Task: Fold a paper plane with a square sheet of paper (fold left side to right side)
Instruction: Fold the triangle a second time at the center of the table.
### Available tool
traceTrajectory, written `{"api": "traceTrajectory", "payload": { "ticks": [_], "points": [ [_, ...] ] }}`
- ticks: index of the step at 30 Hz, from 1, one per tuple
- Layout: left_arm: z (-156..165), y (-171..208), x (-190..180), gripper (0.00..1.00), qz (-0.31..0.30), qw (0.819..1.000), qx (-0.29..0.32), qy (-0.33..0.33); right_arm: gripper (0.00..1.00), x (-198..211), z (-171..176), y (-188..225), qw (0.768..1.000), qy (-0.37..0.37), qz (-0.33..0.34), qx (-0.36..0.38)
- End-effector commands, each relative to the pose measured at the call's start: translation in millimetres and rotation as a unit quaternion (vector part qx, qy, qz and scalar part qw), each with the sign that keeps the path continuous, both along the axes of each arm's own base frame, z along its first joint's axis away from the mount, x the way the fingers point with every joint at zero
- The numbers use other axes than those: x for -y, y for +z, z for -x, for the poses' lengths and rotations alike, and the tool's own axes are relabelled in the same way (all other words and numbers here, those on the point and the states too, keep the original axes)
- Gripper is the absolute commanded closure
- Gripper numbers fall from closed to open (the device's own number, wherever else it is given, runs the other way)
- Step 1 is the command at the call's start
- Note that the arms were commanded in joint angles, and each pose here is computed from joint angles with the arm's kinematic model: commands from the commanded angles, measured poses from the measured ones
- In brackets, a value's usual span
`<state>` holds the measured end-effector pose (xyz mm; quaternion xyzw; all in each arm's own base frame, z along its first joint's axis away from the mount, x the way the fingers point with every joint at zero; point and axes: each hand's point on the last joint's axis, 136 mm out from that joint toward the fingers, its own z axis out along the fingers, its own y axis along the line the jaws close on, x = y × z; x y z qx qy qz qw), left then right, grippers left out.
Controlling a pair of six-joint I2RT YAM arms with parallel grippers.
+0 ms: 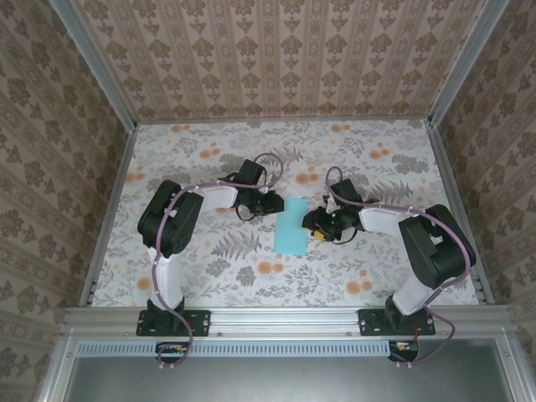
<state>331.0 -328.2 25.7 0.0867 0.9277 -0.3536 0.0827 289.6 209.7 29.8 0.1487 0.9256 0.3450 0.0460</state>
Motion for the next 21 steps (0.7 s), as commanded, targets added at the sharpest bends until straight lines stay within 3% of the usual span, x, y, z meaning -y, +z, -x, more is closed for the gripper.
{"api": "traceTrajectory", "payload": {
  "ticks": [1,11,21],
  "points": [
    [13,-17,-11,0.77,-0.023,0.999,-0.030,0.006,0.55,-11,2,2,1.000,0.008,-0.016,-0.016],
    [14,-19,-10,0.77,-0.023,0.999,-0.032,0.006,0.55,-16,12,-11,0.999,0.023,0.004,-0.037],
    [15,-19,-8,0.77,-0.020,0.999,-0.034,0.004,0.55,-25,2,-3,0.999,0.033,0.004,-0.008]
  ]
}}
